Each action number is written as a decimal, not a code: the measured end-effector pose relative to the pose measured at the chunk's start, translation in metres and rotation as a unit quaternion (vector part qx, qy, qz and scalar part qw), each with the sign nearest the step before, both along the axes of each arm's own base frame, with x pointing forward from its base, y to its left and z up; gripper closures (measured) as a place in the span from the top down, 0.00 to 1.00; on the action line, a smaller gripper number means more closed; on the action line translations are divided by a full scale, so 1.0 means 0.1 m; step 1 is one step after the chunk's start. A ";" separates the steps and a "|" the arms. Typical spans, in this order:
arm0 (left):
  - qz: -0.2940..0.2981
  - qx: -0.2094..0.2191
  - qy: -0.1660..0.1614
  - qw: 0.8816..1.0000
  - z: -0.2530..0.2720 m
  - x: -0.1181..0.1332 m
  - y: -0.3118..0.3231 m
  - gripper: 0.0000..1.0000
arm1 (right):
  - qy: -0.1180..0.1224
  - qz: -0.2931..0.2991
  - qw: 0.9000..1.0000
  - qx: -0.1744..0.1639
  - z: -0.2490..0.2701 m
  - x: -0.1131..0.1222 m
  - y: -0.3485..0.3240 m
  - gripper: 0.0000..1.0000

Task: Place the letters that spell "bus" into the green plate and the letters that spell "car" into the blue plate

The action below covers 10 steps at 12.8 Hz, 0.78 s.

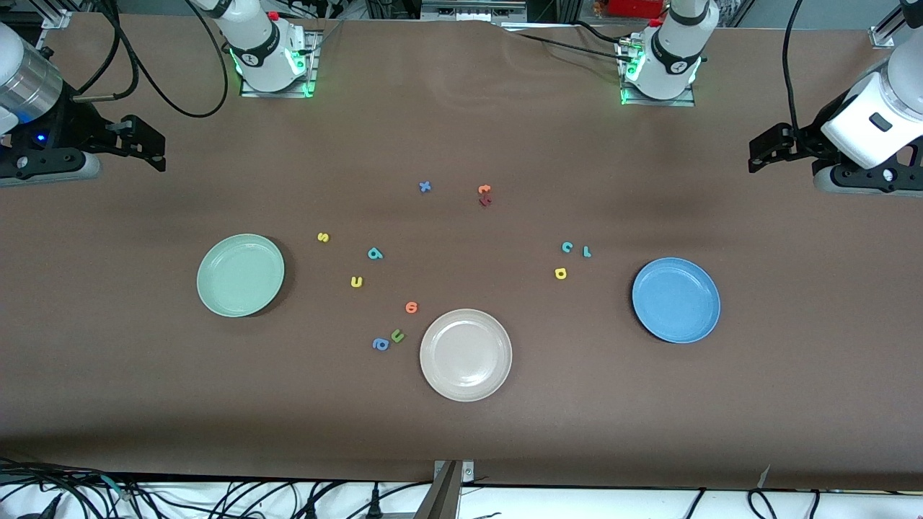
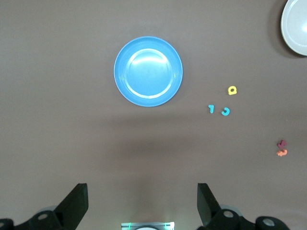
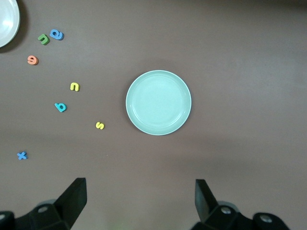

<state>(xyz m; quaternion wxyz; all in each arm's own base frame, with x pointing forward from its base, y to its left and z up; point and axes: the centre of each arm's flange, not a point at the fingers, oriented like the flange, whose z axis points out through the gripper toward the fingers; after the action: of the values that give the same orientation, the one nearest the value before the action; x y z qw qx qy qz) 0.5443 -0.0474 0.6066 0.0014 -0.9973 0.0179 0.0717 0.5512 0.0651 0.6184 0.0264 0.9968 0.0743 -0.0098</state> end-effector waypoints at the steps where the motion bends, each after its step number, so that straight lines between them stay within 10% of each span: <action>1: -0.001 0.000 0.004 1.000 0.00 -0.02 -0.01 1.00 | 0.000 0.000 1.000 0.000 0.00 0.00 0.00 1.00; 10: -0.003 0.001 0.011 1.000 0.01 -0.04 -0.02 1.00 | 0.000 0.001 1.000 0.000 0.00 0.00 0.01 1.00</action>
<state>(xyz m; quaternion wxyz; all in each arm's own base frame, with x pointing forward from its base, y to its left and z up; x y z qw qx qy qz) 0.5403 -0.0494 0.6078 0.0024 -0.9964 0.0204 0.0826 0.5510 0.0664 0.6184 0.0264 0.9968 0.0755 -0.0098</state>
